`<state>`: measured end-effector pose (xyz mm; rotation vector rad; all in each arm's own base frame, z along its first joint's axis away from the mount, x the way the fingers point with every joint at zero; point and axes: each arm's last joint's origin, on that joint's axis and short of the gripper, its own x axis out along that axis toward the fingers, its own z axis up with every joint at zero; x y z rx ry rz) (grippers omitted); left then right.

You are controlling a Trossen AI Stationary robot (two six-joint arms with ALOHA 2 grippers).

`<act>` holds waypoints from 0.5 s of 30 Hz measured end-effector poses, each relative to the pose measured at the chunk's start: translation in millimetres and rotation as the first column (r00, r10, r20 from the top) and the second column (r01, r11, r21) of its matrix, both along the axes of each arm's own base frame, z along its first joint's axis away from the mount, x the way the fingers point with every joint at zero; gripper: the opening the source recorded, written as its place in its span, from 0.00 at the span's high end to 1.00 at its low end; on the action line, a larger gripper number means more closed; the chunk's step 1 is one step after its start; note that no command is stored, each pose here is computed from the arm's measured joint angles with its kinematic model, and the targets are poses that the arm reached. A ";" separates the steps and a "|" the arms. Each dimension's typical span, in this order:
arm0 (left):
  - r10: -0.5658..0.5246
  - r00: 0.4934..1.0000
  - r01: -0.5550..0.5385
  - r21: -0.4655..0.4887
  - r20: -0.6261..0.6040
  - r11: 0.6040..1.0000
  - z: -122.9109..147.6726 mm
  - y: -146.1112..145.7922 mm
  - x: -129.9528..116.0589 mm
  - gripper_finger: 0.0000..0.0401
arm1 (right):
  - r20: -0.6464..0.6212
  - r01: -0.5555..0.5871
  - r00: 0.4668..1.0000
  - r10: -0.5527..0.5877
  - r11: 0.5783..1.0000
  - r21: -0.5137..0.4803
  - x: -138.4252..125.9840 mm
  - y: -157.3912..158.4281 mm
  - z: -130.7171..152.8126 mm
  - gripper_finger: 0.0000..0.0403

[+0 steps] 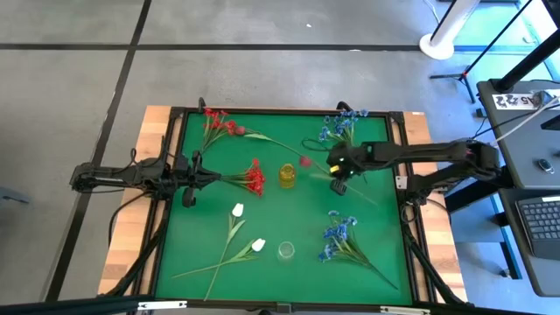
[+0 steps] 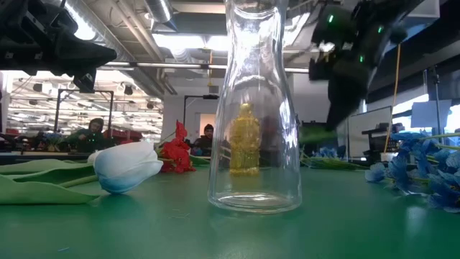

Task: Sort flowers into vase by color
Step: Put the bottom dark red flower into the yellow vase

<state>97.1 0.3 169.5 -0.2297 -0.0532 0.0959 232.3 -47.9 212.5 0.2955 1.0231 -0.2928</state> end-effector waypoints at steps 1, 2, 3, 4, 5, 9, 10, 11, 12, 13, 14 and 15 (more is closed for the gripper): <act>0.001 1.000 -0.001 0.000 0.000 1.000 0.0 0.0 0.0 0.98 | 0.034 0.008 0.999 -0.007 1.000 -0.026 -3.0 0.0 10.4 0.99; 0.001 1.000 -0.001 0.000 0.001 1.000 0.1 0.0 0.0 0.98 | 0.080 0.019 0.997 -0.015 0.998 -0.053 -6.0 0.1 21.2 0.99; 0.000 1.000 0.000 0.000 0.000 1.000 0.1 0.0 0.0 0.98 | 0.143 0.034 0.989 -0.023 0.996 -0.078 -9.2 0.2 32.5 0.99; 0.000 1.000 0.000 0.000 0.000 1.000 0.1 0.0 0.0 0.98 | 0.232 0.049 0.972 -0.025 0.994 -0.099 -10.7 0.3 44.0 0.99; 0.000 1.000 0.000 0.000 0.000 1.000 0.1 0.0 0.0 0.98 | 0.335 0.060 0.942 -0.018 0.992 -0.114 -11.2 0.4 56.4 1.00; 0.001 1.000 -0.001 0.000 0.001 1.000 0.1 0.0 0.0 0.98 | 0.689 0.059 0.721 0.075 0.984 -0.168 -12.6 2.4 99.1 1.00; 0.001 1.000 -0.001 0.000 0.001 1.000 0.2 0.0 0.0 0.98 | 0.743 0.049 0.660 0.113 0.980 -0.192 -11.8 2.9 104.7 1.00; 0.000 1.000 0.000 0.000 0.000 1.000 0.0 0.0 0.0 0.98 | 0.791 0.044 0.594 0.148 0.975 -0.216 -10.6 3.2 109.9 1.00; 0.000 1.000 0.000 0.000 0.000 1.000 0.0 0.0 0.0 0.98 | 0.831 0.043 0.530 0.171 0.973 -0.228 -9.4 3.5 114.2 1.00; 0.000 1.000 0.000 0.000 0.000 1.000 0.1 0.0 0.0 0.98 | 0.859 0.042 0.475 0.192 0.970 -0.240 -7.8 3.6 116.8 1.00; 0.001 1.000 -0.001 0.000 0.001 1.000 0.2 0.0 0.0 0.98 | 0.880 0.047 0.424 0.213 0.965 -0.256 -5.4 3.4 119.3 1.00; 0.000 1.000 0.000 0.000 0.000 1.000 0.1 0.0 0.0 0.98 | 0.893 0.055 0.386 0.231 0.961 -0.272 -2.5 3.1 121.5 1.00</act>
